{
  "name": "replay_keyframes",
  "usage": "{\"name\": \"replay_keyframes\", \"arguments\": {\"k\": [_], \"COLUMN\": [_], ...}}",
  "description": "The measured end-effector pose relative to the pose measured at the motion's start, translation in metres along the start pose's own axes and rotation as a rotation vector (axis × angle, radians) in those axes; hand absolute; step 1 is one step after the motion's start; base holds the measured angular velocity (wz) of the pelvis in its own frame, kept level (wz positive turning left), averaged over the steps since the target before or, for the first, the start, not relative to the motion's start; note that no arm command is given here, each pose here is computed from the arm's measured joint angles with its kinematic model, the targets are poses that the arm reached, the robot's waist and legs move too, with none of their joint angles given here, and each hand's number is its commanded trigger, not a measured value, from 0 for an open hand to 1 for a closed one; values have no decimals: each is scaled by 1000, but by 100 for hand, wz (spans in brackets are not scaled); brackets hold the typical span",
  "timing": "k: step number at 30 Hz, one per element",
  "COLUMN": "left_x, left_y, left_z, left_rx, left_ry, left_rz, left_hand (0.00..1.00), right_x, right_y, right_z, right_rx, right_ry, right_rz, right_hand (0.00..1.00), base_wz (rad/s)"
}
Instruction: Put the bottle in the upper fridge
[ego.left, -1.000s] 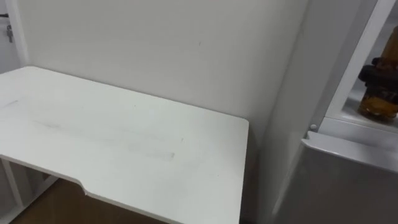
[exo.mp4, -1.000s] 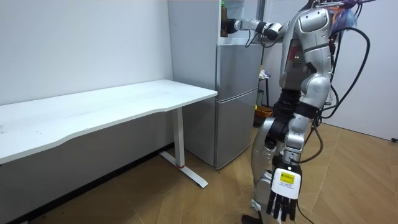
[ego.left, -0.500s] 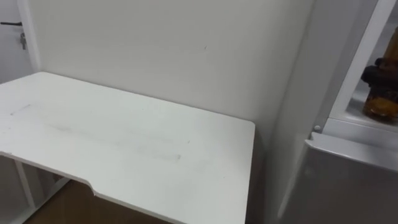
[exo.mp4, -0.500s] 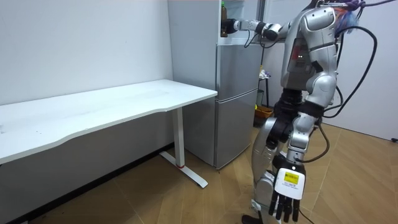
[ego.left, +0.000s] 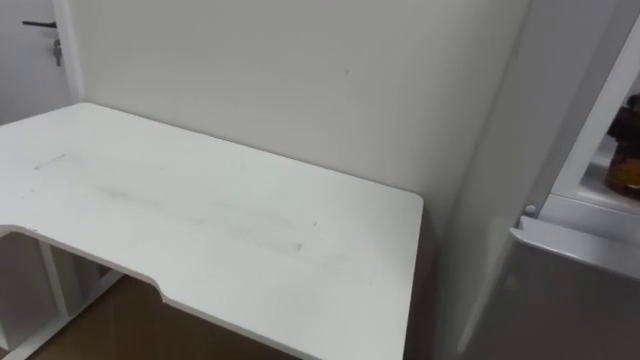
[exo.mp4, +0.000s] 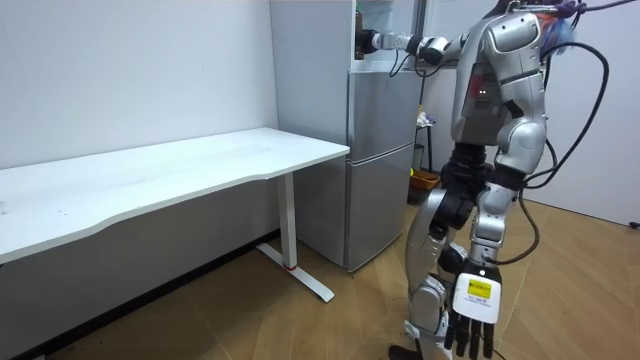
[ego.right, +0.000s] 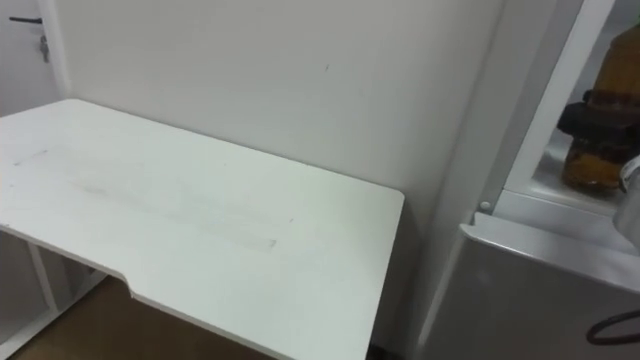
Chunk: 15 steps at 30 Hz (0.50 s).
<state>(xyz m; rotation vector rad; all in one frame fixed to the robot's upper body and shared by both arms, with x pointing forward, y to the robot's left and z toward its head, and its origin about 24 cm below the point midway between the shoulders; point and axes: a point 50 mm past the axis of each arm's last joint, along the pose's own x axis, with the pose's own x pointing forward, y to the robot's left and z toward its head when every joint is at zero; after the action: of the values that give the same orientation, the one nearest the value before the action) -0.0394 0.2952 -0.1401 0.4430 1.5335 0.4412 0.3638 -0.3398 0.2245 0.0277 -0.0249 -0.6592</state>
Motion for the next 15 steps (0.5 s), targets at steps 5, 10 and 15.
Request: {"name": "replay_keyframes", "arguments": {"k": [5, 10, 15], "left_x": [0, -1, -1], "left_y": [0, 0, 0], "left_z": [-3, 1, 7], "left_rx": [2, 9, 15], "left_ry": [6, -12, -45], "left_rz": [-2, 1, -1], "left_hand": [0, 0, 0], "right_x": [0, 0, 0], "right_y": [-2, -3, 0], "right_z": [2, 2, -1], "right_rx": [3, 2, -23], "right_ry": [-12, -12, -16], "right_rz": [-19, -37, -37], "right_hand": [23, 0, 0], "base_wz": [6, 3, 0]}}
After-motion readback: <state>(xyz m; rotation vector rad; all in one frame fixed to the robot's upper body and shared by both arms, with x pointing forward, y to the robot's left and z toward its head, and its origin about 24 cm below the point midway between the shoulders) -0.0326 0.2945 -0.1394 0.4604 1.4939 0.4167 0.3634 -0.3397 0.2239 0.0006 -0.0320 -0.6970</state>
